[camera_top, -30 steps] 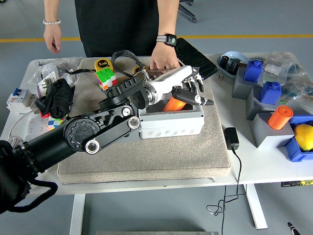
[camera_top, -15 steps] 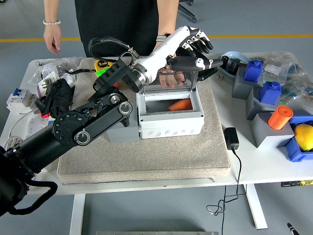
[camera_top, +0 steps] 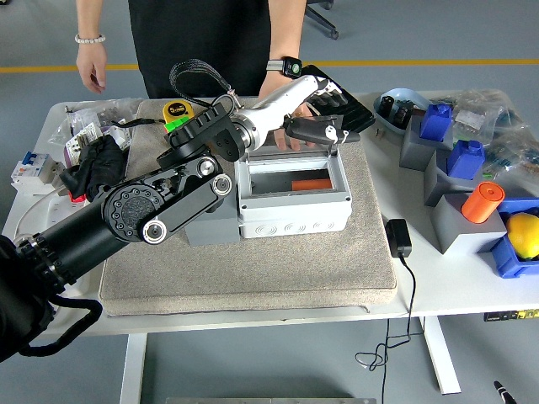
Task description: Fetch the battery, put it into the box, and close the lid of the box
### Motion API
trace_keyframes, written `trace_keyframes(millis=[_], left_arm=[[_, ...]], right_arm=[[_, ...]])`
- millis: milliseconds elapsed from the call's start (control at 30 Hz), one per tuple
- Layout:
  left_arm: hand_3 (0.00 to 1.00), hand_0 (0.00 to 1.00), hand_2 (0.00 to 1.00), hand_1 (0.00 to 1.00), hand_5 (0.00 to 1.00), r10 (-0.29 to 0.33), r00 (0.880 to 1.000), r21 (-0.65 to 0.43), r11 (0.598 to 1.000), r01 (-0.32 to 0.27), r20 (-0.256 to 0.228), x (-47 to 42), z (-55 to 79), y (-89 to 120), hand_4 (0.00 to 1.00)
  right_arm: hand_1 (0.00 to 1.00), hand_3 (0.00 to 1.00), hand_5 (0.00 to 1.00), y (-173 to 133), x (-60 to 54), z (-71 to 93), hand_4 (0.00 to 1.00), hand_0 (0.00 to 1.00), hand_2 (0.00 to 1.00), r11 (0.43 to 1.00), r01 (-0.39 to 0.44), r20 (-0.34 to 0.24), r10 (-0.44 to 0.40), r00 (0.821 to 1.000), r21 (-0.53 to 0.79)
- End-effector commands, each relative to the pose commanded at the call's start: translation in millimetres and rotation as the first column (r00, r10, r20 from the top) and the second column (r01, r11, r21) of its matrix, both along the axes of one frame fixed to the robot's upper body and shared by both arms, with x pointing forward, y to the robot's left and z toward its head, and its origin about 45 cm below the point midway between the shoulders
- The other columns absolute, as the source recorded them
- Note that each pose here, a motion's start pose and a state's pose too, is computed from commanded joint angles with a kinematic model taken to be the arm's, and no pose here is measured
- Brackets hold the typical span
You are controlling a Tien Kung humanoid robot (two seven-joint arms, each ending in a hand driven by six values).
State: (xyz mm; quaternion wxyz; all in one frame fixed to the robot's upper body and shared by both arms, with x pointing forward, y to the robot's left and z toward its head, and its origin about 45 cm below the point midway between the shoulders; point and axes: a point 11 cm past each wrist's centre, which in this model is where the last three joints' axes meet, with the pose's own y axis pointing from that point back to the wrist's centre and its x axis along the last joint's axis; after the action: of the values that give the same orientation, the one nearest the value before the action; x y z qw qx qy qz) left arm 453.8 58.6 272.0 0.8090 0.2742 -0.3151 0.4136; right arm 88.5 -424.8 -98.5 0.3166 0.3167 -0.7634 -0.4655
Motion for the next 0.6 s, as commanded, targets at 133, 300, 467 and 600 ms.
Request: trace_keyframes(millis=[133, 300, 467, 600], left_arm=[[0.731, 0.771, 0.750, 0.784, 0.560, 0.015, 1.000, 0.025, 1.000, -0.015, -0.014, 2.2, -5.9, 4.4, 0.998], [0.731, 0.771, 0.750, 0.784, 0.560, 0.030, 0.999, 0.034, 0.999, -0.029, -0.019, 4.2, -7.9, 9.4, 0.998], [0.719, 0.603, 0.715, 0.701, 0.555, 0.024, 0.999, 0.023, 0.999, -0.023, -0.033, -1.5, -7.1, 9.9, 0.998], [0.707, 0.393, 0.670, 0.603, 0.561, 0.006, 0.998, -0.004, 1.000, -0.006, -0.062, -9.0, -8.8, 6.9, 0.998]], right_arm=[[0.652, 0.581, 0.600, -0.3, -0.7, -0.1, 0.984, 0.716, 0.638, 1.000, 0.002, 0.000, -0.002, 1.000, 0.001], [0.652, 0.581, 0.600, -0.1, 0.0, 0.1, 0.984, 0.716, 0.638, 1.000, 0.000, 0.001, 0.000, 1.000, 0.000], [0.652, 0.580, 0.600, -0.1, -0.6, 0.0, 0.984, 0.716, 0.638, 1.000, 0.003, 0.001, -0.003, 1.000, 0.000], [0.652, 0.580, 0.599, -0.1, -1.0, 0.0, 0.984, 0.716, 0.637, 1.000, 0.002, 0.000, -0.002, 1.000, -0.001]])
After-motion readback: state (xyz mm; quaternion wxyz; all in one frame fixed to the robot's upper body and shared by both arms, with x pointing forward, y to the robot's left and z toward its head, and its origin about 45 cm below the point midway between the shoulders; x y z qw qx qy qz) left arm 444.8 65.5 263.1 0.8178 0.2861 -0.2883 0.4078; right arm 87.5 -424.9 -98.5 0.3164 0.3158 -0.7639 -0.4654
